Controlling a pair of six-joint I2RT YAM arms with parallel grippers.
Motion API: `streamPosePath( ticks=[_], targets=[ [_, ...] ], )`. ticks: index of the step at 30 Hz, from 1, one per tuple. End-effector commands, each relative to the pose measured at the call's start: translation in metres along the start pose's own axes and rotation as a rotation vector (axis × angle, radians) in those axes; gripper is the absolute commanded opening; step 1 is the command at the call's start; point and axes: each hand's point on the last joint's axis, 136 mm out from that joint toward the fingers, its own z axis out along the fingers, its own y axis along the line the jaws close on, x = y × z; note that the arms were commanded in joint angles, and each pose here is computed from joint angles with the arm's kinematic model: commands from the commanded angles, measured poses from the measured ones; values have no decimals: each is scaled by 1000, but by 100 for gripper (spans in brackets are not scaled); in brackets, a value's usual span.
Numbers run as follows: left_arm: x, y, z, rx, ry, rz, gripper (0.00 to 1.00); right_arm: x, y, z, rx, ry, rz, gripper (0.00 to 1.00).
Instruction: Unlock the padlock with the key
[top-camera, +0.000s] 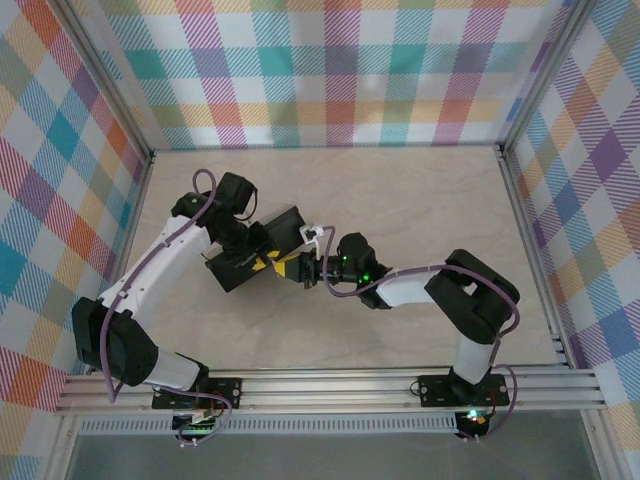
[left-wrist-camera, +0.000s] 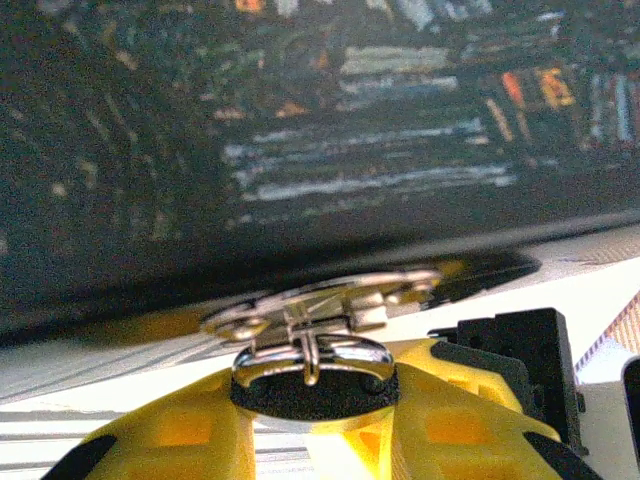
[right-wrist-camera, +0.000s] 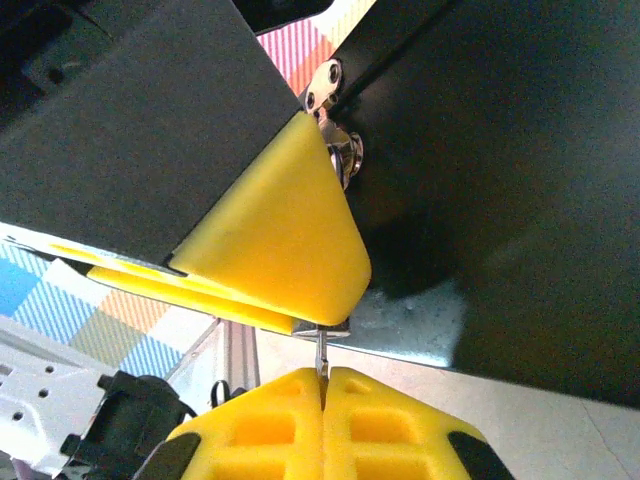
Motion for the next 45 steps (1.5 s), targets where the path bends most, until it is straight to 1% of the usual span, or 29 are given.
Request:
streamPosePath(
  ticks=[1,3,9,11,12,13,15,16,18,21,24,28,32,35,37,38,41,45],
  targets=[
    [4,-9,0,27,39,54,0,-50,54,-7,-235,-118,-192,0],
    [5,-8,0,30,47,57,0,-55,44,-11,-229,-140,-166,0],
    [6,-9,-1,29,42,59,0,-72,57,3,-297,-170,-147,0],
    [6,-9,-1,19,41,65,0,-79,58,9,-289,-175,-121,0],
    [5,-7,-1,8,35,66,0,-81,49,13,-233,-173,-91,0],
    [4,-6,-2,3,30,64,0,-79,43,16,-171,-165,-100,0],
    [3,-5,-4,-5,16,55,0,-69,36,19,-42,-133,-166,0],
    [2,-4,-4,-8,10,49,0,-67,35,19,-4,-126,-196,0],
    [0,-4,-3,-7,7,36,0,-63,38,17,21,-132,-245,0],
    [-2,-7,-2,4,3,11,0,-66,43,9,-10,-201,-273,0],
    [-4,-11,-2,19,1,-3,0,-67,51,6,-64,-237,-280,0],
    [-3,-12,-4,22,4,3,0,-71,51,11,-100,-249,-247,1],
    [0,-8,1,23,17,-7,0,-84,70,8,-226,-316,-192,3],
    [0,-10,1,33,16,-11,0,-86,90,13,-304,-284,-181,4],
    [-2,-10,0,30,8,-14,0,-86,97,12,-315,-285,-188,6],
    [-3,-9,-1,27,3,-14,0,-87,95,11,-301,-285,-184,9],
    [-7,-5,-6,16,-19,-20,0,-81,79,10,-197,-242,-184,18],
    [-14,2,-10,8,-38,-45,0,-66,52,-2,-69,-182,-183,23]
  ],
)
